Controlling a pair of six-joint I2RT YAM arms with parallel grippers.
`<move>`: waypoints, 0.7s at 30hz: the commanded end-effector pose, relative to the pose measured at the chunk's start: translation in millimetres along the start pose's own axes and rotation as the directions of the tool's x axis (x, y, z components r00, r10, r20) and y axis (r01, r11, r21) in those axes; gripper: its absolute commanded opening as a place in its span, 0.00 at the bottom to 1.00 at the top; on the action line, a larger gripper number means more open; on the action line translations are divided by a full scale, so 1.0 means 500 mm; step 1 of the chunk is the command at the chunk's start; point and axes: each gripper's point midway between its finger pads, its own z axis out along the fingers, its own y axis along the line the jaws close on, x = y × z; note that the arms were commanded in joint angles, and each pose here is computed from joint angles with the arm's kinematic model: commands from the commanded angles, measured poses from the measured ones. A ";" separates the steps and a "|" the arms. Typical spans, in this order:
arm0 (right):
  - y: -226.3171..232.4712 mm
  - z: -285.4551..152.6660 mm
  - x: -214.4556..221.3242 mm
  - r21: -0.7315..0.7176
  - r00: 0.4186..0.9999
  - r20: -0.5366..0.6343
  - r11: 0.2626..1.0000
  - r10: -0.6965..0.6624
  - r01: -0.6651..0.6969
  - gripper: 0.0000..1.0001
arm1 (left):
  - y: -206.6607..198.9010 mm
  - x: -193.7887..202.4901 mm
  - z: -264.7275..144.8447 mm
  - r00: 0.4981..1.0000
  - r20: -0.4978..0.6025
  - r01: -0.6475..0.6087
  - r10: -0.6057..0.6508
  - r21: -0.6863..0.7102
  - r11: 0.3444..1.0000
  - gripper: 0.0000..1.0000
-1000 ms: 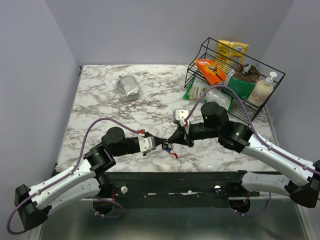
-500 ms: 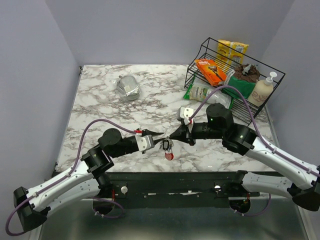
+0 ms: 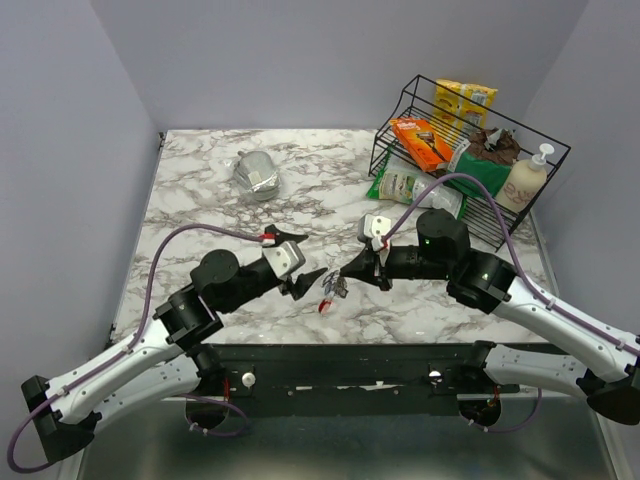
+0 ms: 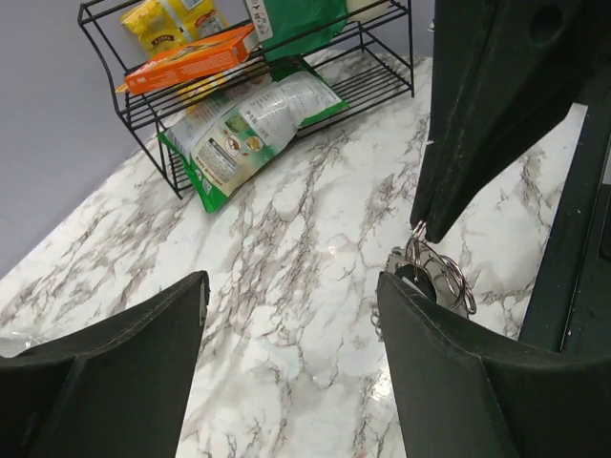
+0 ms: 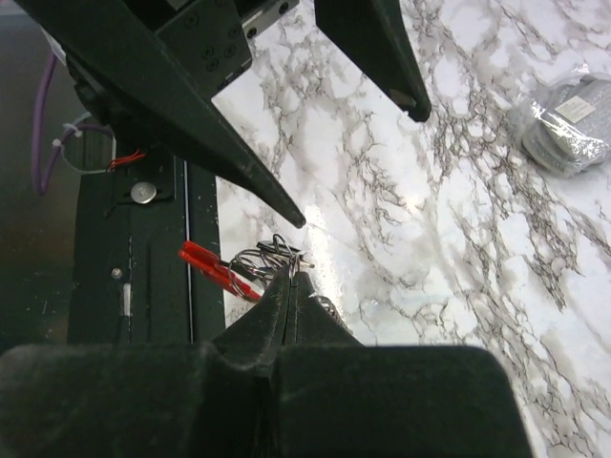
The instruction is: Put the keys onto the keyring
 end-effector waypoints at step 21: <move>-0.004 -0.033 -0.034 0.096 0.979 0.202 0.995 -0.009 -0.011 0.00 | -0.081 -0.133 0.020 0.912 -0.134 0.407 -0.388 0.417 0.813 0.70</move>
